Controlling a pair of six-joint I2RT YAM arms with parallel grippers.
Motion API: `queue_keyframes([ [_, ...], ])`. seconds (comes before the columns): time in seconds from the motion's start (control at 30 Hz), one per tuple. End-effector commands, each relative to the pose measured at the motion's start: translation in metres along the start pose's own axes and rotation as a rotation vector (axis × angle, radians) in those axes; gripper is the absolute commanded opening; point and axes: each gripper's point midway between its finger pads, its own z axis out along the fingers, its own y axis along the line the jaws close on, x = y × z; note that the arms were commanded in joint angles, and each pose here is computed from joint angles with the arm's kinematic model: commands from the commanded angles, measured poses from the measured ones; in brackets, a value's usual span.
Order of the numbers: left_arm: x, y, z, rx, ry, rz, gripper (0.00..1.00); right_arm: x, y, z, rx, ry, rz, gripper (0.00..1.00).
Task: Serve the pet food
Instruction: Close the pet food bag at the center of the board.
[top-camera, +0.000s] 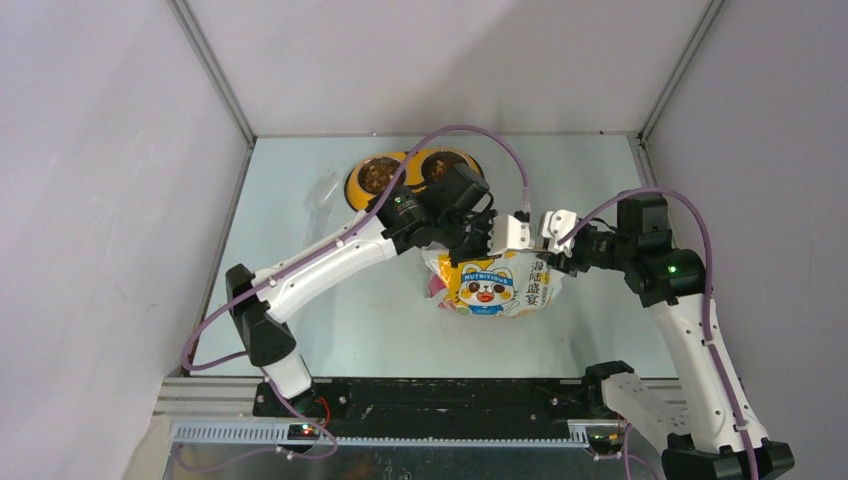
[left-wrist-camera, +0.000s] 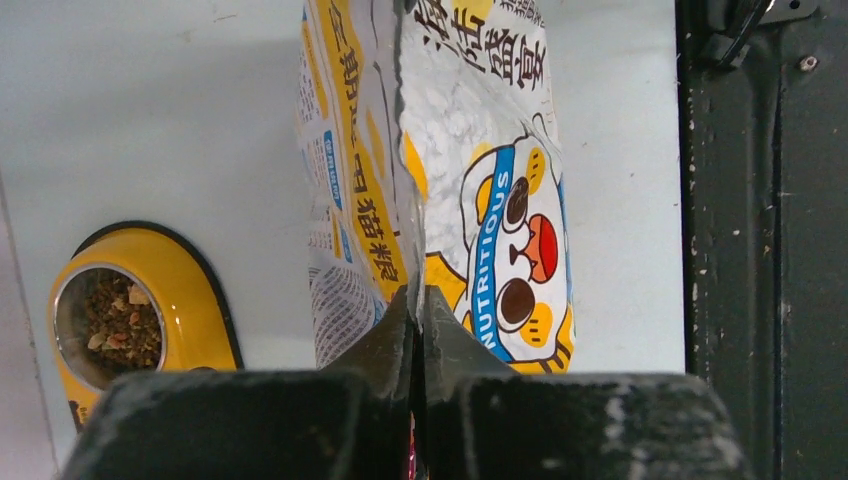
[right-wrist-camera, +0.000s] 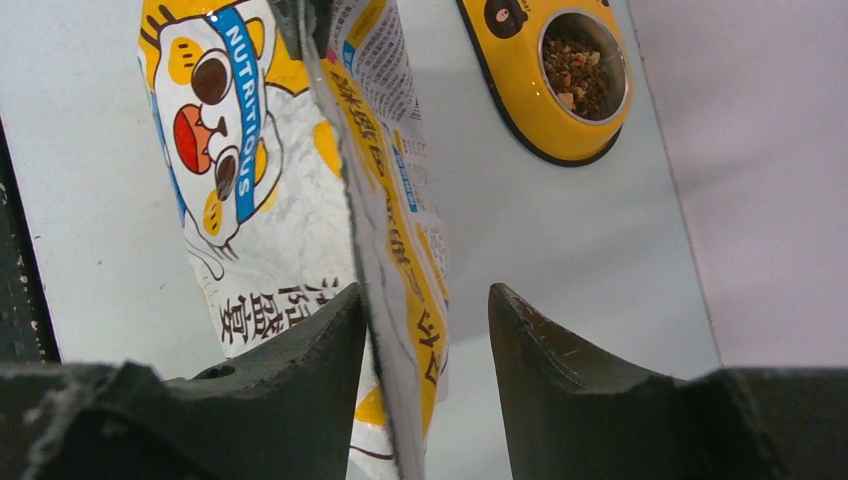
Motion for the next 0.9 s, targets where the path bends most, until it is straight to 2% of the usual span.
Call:
queue_keyframes([
  [0.0, -0.024, 0.018, -0.010, -0.082, -0.061, -0.003, 0.01, -0.005, -0.005, -0.004, 0.037, -0.023, -0.026, 0.51],
  [0.2, -0.035, 0.029, -0.014, -0.134, -0.092, -0.036, 0.00, -0.003, -0.002, -0.005, 0.029, -0.025, -0.018, 0.51],
  [0.23, -0.036, 0.029, -0.012, -0.131, -0.094, -0.041, 0.04, -0.003, -0.002, -0.005, 0.029, -0.025, -0.016, 0.51],
  [0.27, -0.040, 0.030, -0.013, -0.132, -0.105, -0.049, 0.19, -0.003, -0.002, -0.005, 0.028, -0.027, -0.014, 0.51],
  [0.33, -0.045, 0.029, -0.010, -0.120, -0.126, -0.058, 0.36, -0.002, -0.002, -0.005, 0.028, -0.026, -0.011, 0.51],
  [0.4, -0.049, 0.027, -0.005, -0.103, -0.138, -0.062, 0.45, -0.002, -0.002, -0.005, 0.031, -0.024, -0.010, 0.51],
  [0.43, -0.051, 0.026, -0.004, -0.098, -0.143, -0.062, 0.46, -0.002, -0.003, -0.005, 0.034, -0.022, -0.009, 0.51],
  [0.57, -0.059, 0.026, 0.003, -0.083, -0.154, -0.064, 0.40, -0.001, -0.004, -0.009, 0.047, -0.019, -0.009, 0.51],
  [0.73, -0.054, 0.016, 0.017, -0.036, -0.118, -0.058, 0.37, 0.000, -0.004, -0.012, 0.054, -0.016, -0.008, 0.51],
  [0.8, -0.052, 0.013, 0.020, -0.027, -0.109, -0.055, 0.30, 0.000, -0.003, -0.012, 0.053, -0.014, -0.010, 0.51],
  [0.83, -0.052, 0.012, 0.021, -0.025, -0.106, -0.055, 0.18, 0.000, -0.003, -0.013, 0.053, -0.015, -0.012, 0.51],
  [0.87, -0.052, 0.012, 0.021, -0.025, -0.107, -0.053, 0.11, 0.000, -0.003, -0.013, 0.053, -0.015, -0.013, 0.51],
])
